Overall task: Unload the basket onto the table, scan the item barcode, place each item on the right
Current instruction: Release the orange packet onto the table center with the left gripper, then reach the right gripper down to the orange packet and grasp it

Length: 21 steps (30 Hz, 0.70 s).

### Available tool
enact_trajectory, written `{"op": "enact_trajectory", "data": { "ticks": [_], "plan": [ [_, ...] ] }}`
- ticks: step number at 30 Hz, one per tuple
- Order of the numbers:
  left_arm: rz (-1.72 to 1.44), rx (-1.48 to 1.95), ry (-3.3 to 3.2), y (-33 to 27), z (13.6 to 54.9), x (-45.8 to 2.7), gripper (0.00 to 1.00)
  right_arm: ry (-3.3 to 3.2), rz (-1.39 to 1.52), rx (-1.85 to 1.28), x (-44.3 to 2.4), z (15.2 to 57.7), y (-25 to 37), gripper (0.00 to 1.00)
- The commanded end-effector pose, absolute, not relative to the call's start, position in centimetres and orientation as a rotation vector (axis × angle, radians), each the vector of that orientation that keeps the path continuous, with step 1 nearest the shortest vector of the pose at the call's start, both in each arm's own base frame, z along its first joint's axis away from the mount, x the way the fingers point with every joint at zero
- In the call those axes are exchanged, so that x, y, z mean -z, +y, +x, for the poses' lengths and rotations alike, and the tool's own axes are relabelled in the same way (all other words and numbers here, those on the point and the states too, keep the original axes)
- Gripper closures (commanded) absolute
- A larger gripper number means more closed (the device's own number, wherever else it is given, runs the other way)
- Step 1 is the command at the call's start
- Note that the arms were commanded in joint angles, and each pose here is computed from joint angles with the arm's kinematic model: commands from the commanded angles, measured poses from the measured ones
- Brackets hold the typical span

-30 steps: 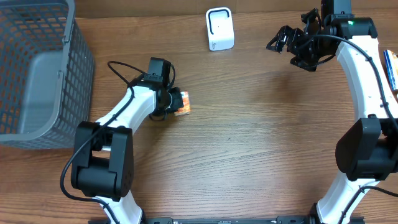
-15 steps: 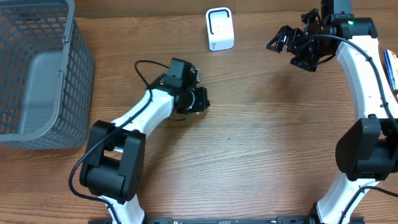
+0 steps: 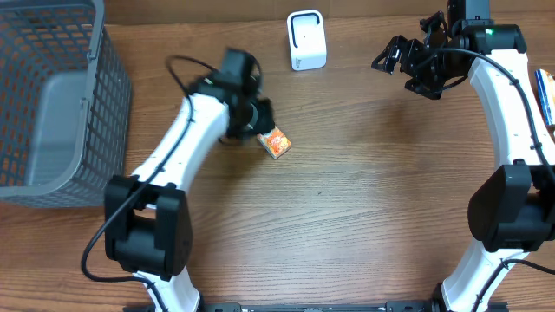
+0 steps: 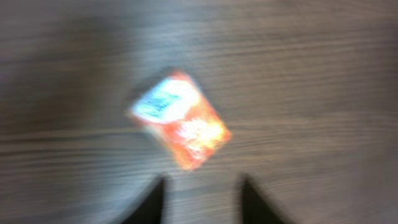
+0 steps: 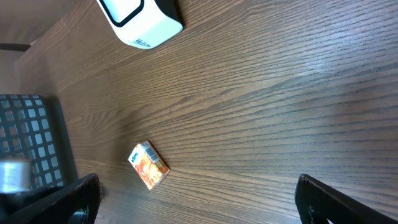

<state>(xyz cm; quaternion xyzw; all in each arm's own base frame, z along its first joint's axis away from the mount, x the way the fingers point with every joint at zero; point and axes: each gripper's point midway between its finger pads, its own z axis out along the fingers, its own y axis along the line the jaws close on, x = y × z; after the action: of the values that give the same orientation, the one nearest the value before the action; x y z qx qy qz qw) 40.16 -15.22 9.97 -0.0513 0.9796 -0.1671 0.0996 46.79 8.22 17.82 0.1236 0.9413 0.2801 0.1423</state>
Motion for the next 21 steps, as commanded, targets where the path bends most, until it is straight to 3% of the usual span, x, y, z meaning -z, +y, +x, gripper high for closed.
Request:
{"op": "enact_trajectory", "data": {
  "ticks": [1, 11, 14, 21],
  "plan": [
    [-0.260, 0.135, 2.809, -8.2, 42.8, -12.8, 0.00, 2.705, 0.343, -0.801, -18.1, 47.0, 8.1, 0.00],
    [-0.359, 0.088, 2.798, -4.9, 43.2, -12.8, 0.00, 2.623, 0.305, -0.812, -19.0, 48.7, 8.3, 0.00],
    [-0.359, 0.088, 2.798, -4.9, 43.2, -12.8, 0.00, 2.622, 0.323, -0.949, -19.7, 48.1, 9.7, 0.00],
    [-0.358, 0.088, 2.798, -5.0, 43.2, -12.8, 0.00, 2.643, 0.022, -1.024, -19.4, 46.3, 15.1, 0.04]
  ]
}}
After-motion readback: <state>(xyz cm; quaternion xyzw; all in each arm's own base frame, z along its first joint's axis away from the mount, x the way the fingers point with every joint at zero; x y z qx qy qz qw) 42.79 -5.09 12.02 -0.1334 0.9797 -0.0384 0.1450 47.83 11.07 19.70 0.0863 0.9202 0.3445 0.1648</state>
